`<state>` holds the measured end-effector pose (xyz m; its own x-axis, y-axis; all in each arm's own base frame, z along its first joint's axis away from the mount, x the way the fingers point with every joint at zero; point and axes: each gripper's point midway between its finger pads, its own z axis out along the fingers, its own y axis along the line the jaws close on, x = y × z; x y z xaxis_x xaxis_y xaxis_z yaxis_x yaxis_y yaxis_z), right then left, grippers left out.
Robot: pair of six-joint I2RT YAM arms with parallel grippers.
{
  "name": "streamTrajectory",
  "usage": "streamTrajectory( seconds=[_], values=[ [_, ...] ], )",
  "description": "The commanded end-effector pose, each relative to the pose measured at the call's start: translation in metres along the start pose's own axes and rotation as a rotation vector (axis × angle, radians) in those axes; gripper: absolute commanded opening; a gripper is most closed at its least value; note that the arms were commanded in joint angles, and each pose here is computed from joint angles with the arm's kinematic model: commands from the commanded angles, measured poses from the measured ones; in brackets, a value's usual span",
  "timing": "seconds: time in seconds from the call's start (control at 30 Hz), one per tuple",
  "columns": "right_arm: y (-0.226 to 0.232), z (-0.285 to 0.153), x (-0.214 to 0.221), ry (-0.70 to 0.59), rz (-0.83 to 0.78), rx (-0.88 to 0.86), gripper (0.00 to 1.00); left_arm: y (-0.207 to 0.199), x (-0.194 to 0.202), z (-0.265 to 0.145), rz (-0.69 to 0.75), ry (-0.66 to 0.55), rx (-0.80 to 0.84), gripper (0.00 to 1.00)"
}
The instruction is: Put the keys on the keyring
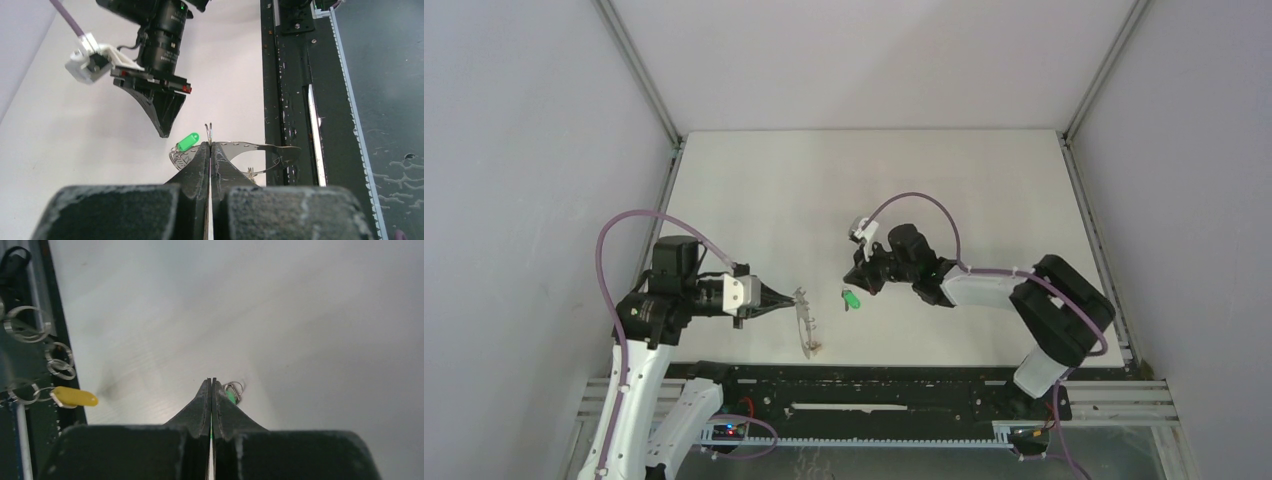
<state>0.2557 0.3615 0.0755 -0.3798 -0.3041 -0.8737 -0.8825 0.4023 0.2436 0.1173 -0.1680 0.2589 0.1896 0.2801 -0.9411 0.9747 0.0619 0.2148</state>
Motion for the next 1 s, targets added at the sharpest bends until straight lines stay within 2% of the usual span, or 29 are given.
streamTrajectory(
  seconds=[0.0,0.1,0.13,0.17,0.2,0.3,0.33,0.67,0.97],
  values=[
    [0.021,-0.018,-0.031,-0.089,-0.100,-0.021,0.00,-0.004,-0.005,0.003,-0.013,-0.041,0.023,0.00],
    [0.017,-0.021,-0.026,-0.087,-0.123,0.012,0.00,-0.005,-0.004,0.003,-0.015,-0.041,0.023,0.00],
    [0.011,-0.018,-0.023,-0.078,-0.117,0.030,0.08,-0.005,-0.004,0.003,-0.016,-0.044,0.026,0.00],
    [0.006,-0.015,-0.018,-0.059,-0.105,0.037,0.21,-0.006,-0.004,0.003,-0.017,-0.046,0.028,0.00],
    [0.002,-0.011,-0.015,-0.045,-0.097,0.033,0.28,-0.006,-0.005,0.003,-0.018,-0.049,0.030,0.00],
    [-0.006,0.000,-0.005,-0.005,-0.060,0.030,0.44,-0.005,-0.006,0.003,-0.012,-0.047,0.026,0.00],
    [-0.007,0.004,-0.002,0.008,-0.052,0.033,0.46,-0.005,-0.005,0.003,-0.011,-0.045,0.025,0.00],
    [-0.012,0.032,0.019,0.082,-0.022,0.156,0.48,-0.005,-0.004,0.003,-0.011,-0.047,0.028,0.00],
    [-0.027,0.037,0.032,0.142,0.001,0.310,0.46,-0.006,-0.004,0.004,-0.007,-0.047,0.028,0.00]
  ],
)
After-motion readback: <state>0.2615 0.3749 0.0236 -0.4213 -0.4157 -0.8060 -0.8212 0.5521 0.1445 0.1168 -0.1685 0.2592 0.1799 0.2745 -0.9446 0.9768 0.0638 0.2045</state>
